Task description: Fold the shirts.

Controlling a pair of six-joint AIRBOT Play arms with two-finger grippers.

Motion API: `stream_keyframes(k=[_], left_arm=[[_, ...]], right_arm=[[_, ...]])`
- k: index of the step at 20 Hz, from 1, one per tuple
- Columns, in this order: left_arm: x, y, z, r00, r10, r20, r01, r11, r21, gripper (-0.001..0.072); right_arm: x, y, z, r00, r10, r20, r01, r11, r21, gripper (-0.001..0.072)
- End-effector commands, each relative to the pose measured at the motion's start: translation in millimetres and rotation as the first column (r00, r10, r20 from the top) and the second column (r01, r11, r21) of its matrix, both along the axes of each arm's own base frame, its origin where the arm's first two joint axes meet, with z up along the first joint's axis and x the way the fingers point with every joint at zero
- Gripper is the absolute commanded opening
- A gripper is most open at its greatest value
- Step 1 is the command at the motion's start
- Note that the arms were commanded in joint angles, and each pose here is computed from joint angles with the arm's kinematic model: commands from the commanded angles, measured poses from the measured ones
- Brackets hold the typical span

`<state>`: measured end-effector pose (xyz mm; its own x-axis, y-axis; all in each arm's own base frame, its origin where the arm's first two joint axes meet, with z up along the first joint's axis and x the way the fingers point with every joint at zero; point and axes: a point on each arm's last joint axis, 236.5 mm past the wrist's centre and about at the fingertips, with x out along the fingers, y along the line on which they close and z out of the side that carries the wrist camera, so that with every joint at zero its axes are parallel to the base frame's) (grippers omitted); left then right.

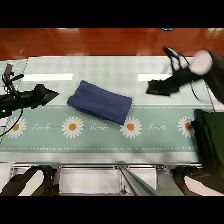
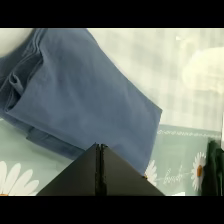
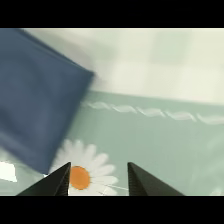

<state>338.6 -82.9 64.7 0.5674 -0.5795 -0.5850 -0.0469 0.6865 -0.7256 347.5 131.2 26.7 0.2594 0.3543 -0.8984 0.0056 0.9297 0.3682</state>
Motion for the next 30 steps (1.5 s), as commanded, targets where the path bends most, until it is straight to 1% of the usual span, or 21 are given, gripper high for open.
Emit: stream_keyframes(k=[1, 3, 4, 6, 8, 11, 15, 20, 22, 23, 25, 28, 30], left_arm=[[-12, -1, -6, 0.998, -0.051, -0.022, 0.052, 0.998, 0.043, 0.0020], [-21, 15, -26, 0.996, -0.065, -0.068, 0.075, 0.985, 0.156, 0.0020], [-26, 22, -35, 0.993, -0.066, -0.095, 0.084, 0.976, 0.203, 0.0021], [-29, 32, -42, 0.991, -0.063, -0.117, 0.091, 0.964, 0.251, 0.0020], [-28, 33, -42, 0.992, -0.059, -0.112, 0.086, 0.963, 0.256, 0.0020], [-27, 34, -42, 0.993, -0.048, -0.110, 0.075, 0.964, 0.255, 0.0020], [-27, 34, -42, 0.992, -0.037, -0.117, 0.065, 0.966, 0.248, 0.0020], [-26, 34, -42, 0.993, -0.036, -0.116, 0.064, 0.967, 0.248, 0.0020], [-25, 35, -41, 0.993, -0.029, -0.112, 0.057, 0.967, 0.248, 0.0020], [-24, 35, -41, 0.994, -0.024, -0.111, 0.051, 0.967, 0.248, 0.0020], [-23, 36, -41, 0.994, -0.016, -0.111, 0.043, 0.968, 0.246, 0.0021], [-23, 36, -41, 0.994, -0.015, -0.109, 0.041, 0.968, 0.247, 0.0021], [-23, 36, -41, 0.994, -0.015, -0.109, 0.041, 0.968, 0.246, 0.0020]], right_arm=[[-41, -23, -56, 0.970, -0.242, -0.017, 0.242, 0.961, 0.133, 0.0418], [-61, -8, -83, 0.966, -0.235, -0.112, 0.253, 0.948, 0.192, 0.0419], [-60, -1, -89, 0.962, -0.241, -0.125, 0.263, 0.939, 0.219, 0.0418], [-46, 20, -92, 0.959, -0.252, -0.131, 0.281, 0.909, 0.307, 0.0418], [-41, 48, -99, 0.962, -0.204, -0.181, 0.260, 0.885, 0.386, 0.0418], [-25, 78, -107, 0.963, -0.158, -0.216, 0.242, 0.857, 0.455, 0.0418], [-5, 103, -117, 0.964, -0.116, -0.240, 0.219, 0.856, 0.468, 0.0418], [6, 132, -123, 0.964, -0.043, -0.261, 0.170, 0.858, 0.485, 0.0415], [12, 147, -119, 0.967, -0.014, -0.255, 0.144, 0.855, 0.498, 0.0392], [13, 155, -116, 0.967, 0.003, -0.253, 0.129, 0.853, 0.506, 0.0304], [16, 173, -102, 0.977, 0.067, -0.201, 0.050, 0.849, 0.525, 0.0029], [30, 193, -58, 0.982, 0.164, -0.099, -0.081, 0.824, 0.561, 0.0029], [52, 191, -21, 0.981, 0.190, -0.032, -0.142, 0.827, 0.545, 0.0028]])
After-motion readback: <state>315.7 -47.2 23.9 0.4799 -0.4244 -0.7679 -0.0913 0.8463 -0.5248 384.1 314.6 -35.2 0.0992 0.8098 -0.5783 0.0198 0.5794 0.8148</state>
